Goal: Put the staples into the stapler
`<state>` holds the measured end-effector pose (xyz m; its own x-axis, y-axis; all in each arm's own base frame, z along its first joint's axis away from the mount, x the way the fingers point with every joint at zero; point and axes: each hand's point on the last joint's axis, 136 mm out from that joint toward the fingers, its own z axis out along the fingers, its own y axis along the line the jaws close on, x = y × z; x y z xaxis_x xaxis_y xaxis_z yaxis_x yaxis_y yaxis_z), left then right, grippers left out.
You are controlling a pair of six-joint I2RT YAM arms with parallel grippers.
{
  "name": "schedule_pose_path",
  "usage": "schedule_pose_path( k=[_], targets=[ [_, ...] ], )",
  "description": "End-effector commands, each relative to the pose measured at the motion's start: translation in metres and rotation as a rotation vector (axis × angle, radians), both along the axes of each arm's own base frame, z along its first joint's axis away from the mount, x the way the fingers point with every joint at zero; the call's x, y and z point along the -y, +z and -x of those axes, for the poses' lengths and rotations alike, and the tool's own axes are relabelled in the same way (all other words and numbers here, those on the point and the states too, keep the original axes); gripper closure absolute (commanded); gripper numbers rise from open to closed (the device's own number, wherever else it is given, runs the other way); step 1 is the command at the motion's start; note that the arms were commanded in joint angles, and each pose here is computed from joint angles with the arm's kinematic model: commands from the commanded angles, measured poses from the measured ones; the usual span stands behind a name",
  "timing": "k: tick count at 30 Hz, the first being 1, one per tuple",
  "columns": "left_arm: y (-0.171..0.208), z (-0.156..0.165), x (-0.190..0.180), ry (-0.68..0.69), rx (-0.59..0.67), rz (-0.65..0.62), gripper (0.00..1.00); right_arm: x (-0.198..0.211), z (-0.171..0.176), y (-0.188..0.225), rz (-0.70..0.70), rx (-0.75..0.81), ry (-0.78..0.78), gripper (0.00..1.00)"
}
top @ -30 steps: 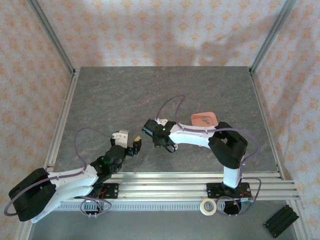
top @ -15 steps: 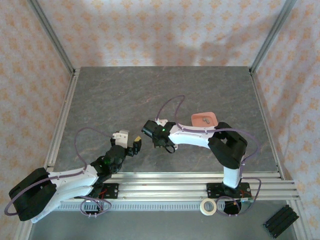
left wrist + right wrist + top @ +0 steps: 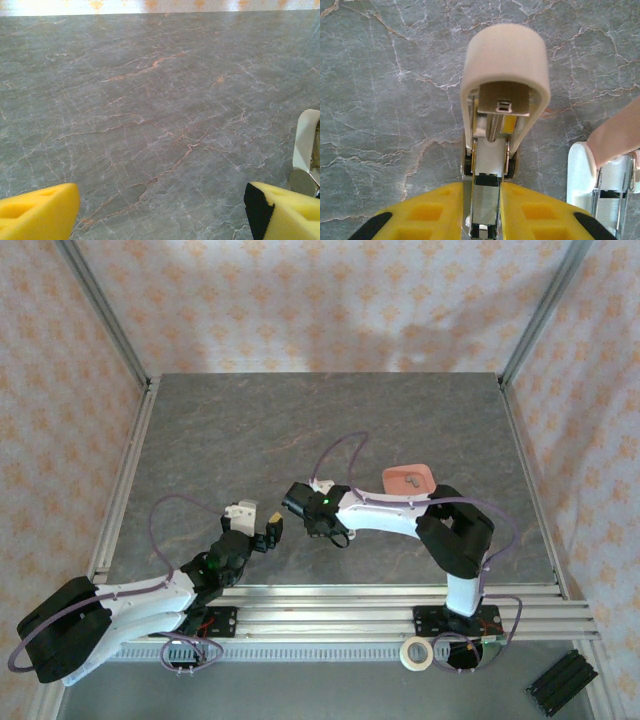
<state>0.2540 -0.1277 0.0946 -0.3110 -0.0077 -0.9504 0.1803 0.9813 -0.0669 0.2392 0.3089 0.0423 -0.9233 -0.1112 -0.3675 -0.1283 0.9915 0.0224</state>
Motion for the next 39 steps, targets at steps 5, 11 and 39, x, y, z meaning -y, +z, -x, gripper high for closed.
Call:
schedule_pose_path(
  k=[5, 11, 39],
  targets=[
    [0.010, -0.004, 0.000, 0.006, 0.014, 0.001, 0.13, 0.000, -0.008, 0.026, 0.003, 0.059, -0.007, 0.72],
    [0.018, -0.007, 0.014, -0.049, 0.007, 0.036, 0.12, 0.008, -0.012, 0.051, -0.025, 0.116, -0.025, 0.71],
    [0.039, -0.090, 0.119, -0.457, -0.425, 0.271, 0.18, 0.112, -0.010, 0.092, -0.405, 0.234, -0.238, 0.54]
  ],
)
